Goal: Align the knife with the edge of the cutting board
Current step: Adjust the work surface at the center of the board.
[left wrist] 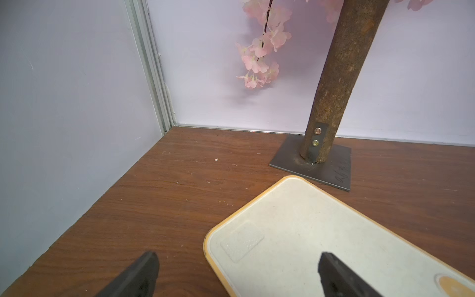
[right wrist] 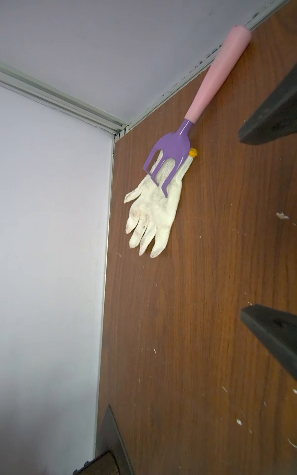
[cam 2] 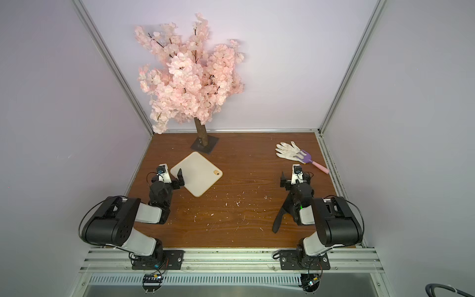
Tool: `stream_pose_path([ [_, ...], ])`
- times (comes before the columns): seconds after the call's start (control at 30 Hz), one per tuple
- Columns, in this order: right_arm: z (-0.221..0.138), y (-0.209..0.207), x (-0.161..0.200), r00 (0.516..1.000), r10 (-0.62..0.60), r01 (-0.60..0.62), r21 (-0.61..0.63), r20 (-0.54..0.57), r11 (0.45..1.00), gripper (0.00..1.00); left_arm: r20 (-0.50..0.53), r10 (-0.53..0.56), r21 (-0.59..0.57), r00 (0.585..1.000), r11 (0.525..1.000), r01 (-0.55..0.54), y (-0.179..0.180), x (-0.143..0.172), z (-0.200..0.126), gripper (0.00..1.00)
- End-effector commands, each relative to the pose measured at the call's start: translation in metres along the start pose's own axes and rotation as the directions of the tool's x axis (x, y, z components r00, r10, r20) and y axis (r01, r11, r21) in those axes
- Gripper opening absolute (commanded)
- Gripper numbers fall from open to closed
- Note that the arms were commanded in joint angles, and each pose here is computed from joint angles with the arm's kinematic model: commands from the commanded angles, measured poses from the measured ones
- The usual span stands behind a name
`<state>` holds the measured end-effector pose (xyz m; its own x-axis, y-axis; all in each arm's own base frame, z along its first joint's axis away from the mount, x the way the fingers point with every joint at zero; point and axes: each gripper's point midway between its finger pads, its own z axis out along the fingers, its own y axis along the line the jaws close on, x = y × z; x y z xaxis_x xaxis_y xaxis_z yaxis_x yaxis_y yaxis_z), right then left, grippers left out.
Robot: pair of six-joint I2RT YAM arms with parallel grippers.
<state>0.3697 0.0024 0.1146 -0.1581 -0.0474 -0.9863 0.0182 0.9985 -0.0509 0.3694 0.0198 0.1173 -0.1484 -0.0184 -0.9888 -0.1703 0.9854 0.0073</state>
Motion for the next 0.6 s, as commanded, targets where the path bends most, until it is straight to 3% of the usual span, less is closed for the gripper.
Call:
stream_pose_path([
  [0.0,0.0028,0.0023,-0.0107,0.999,0.0,0.0,-0.007,0.035,1.0,0.99,0.012,-0.01,-0.001,1.0,1.0,0.01,0.0017,-0.0043,0.0013,0.98],
  [0.57,0.0032,0.0026,-0.0106,0.999,0.004,-0.004,-0.01,0.035,1.0,1.0,0.014,-0.011,-0.002,1.0,1.0,0.011,0.0019,-0.005,0.0013,0.98],
])
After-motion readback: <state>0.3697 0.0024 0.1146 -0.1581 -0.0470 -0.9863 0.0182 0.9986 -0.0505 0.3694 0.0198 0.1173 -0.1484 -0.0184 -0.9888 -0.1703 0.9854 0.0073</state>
